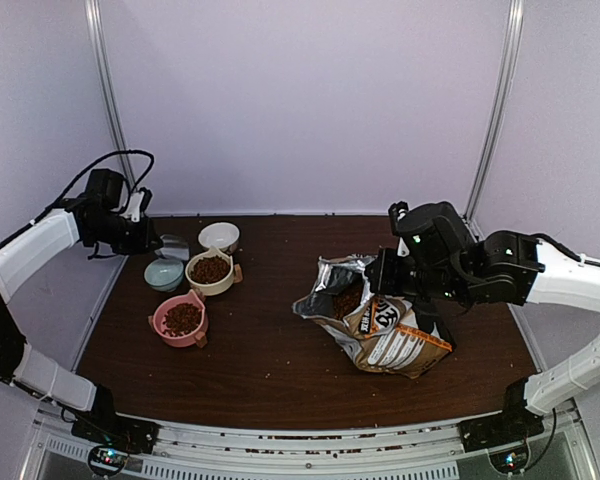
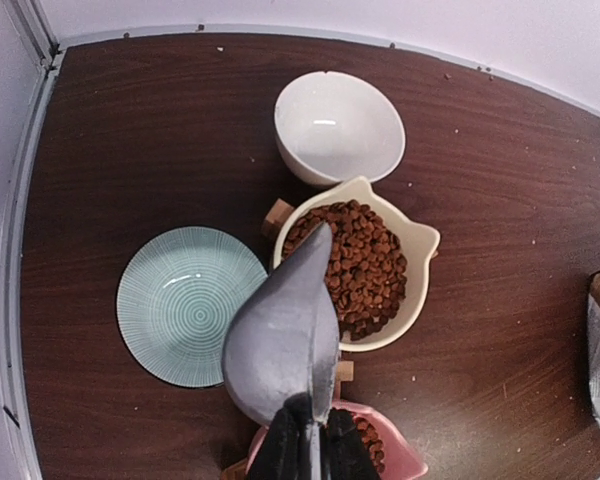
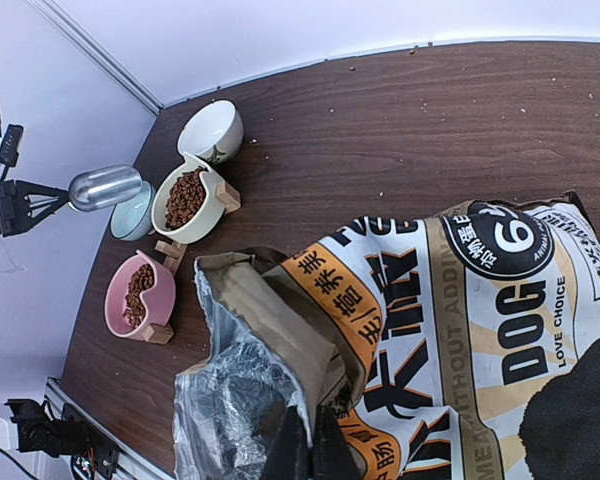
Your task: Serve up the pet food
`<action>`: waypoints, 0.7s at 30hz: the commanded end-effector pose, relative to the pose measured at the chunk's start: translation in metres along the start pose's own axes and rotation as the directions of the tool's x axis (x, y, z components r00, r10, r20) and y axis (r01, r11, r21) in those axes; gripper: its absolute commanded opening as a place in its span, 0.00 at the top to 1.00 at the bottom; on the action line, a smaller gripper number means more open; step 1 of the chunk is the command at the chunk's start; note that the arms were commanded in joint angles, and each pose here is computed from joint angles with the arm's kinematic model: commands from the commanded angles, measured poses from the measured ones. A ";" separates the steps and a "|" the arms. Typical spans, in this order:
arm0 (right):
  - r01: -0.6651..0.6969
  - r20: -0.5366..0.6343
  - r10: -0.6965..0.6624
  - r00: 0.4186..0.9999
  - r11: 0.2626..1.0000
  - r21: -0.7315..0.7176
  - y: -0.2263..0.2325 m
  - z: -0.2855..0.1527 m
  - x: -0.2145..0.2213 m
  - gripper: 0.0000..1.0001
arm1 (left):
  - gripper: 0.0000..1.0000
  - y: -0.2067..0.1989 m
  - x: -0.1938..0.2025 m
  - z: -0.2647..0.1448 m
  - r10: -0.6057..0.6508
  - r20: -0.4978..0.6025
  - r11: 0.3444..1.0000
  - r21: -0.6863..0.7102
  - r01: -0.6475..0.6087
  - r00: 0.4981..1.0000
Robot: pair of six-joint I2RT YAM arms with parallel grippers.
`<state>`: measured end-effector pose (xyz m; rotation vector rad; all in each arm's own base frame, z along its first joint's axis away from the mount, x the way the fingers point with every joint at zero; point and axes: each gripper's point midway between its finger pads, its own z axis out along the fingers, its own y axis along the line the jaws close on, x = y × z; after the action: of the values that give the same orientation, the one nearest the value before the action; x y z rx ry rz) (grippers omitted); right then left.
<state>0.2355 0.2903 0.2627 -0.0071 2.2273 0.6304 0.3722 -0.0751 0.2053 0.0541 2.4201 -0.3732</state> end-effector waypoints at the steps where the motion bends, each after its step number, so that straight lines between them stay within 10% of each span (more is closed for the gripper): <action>1: 0.001 0.043 -0.003 0.999 0.999 0.048 -0.009 -0.002 -0.013 1.00 | 1.00 -0.009 -0.012 -0.010 0.069 0.029 0.998 -0.005 -0.069 0.997; 5: 0.016 0.034 -0.017 0.999 0.999 0.040 -0.007 0.000 -0.011 1.00 | 1.00 -0.070 -0.020 -0.045 0.110 0.116 0.965 0.225 -0.134 0.987; 14: 0.063 -0.009 -0.063 0.998 0.998 -0.007 0.012 0.012 -0.004 1.00 | 1.00 -0.232 0.052 -0.111 0.320 0.128 0.646 0.695 -0.315 0.939; 21: 0.096 -0.054 -0.097 0.994 0.995 -0.030 0.026 0.023 0.013 1.00 | 1.00 -0.258 0.093 -0.087 0.309 0.026 0.649 0.725 -0.231 0.951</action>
<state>0.2349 0.3181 0.2496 -0.1208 2.2672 0.6303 0.2086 -0.2889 0.2868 0.8490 2.1313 -1.1498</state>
